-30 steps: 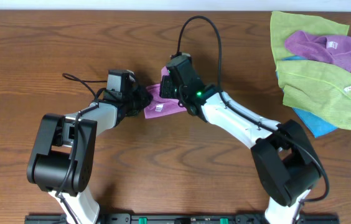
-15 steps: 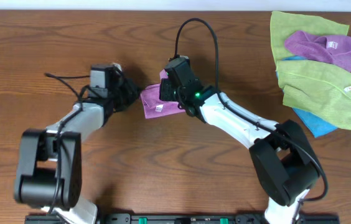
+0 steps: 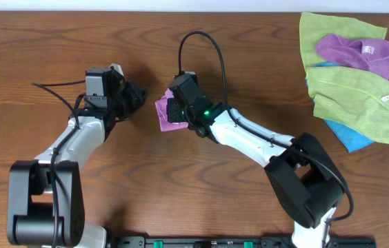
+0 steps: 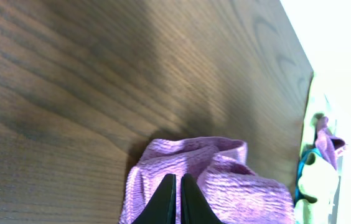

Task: Fold the cloth
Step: 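Carry the right end toward the left gripper, folding the strip in half, then press the folded towel down with the right gripper and release it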

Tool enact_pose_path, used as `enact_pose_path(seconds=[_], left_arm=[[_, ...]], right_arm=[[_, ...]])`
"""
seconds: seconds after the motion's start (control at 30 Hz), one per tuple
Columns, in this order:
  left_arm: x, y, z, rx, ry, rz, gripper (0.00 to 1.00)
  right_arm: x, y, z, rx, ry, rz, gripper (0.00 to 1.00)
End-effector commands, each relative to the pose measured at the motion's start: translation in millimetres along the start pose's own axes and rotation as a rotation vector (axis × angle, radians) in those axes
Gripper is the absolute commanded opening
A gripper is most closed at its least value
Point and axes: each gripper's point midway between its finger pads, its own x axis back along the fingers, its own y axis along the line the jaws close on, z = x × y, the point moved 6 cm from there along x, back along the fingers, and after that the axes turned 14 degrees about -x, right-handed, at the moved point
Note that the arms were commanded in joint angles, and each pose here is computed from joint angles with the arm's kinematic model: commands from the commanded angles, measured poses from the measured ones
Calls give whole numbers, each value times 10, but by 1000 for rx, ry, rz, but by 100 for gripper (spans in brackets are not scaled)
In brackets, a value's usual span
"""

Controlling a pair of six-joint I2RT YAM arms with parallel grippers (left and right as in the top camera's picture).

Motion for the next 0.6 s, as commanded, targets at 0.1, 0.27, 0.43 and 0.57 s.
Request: enact_pose_path(seconds=[0.1,0.27,0.43,0.57], left_arm=[[139,-129,-157,-50,-56,27,6],[209,-97,-214,-41,-76,25,6],[276,2,-269,-12,-79,33,6],[331,105,-305,17,-82,26,6]], right_arm=[[9,101,19,31,-11,-10,51],[13,173,101,40,27,-46,63],[25,291,138,44,57,-117,64],[32,337,155,20,62,-137,64]])
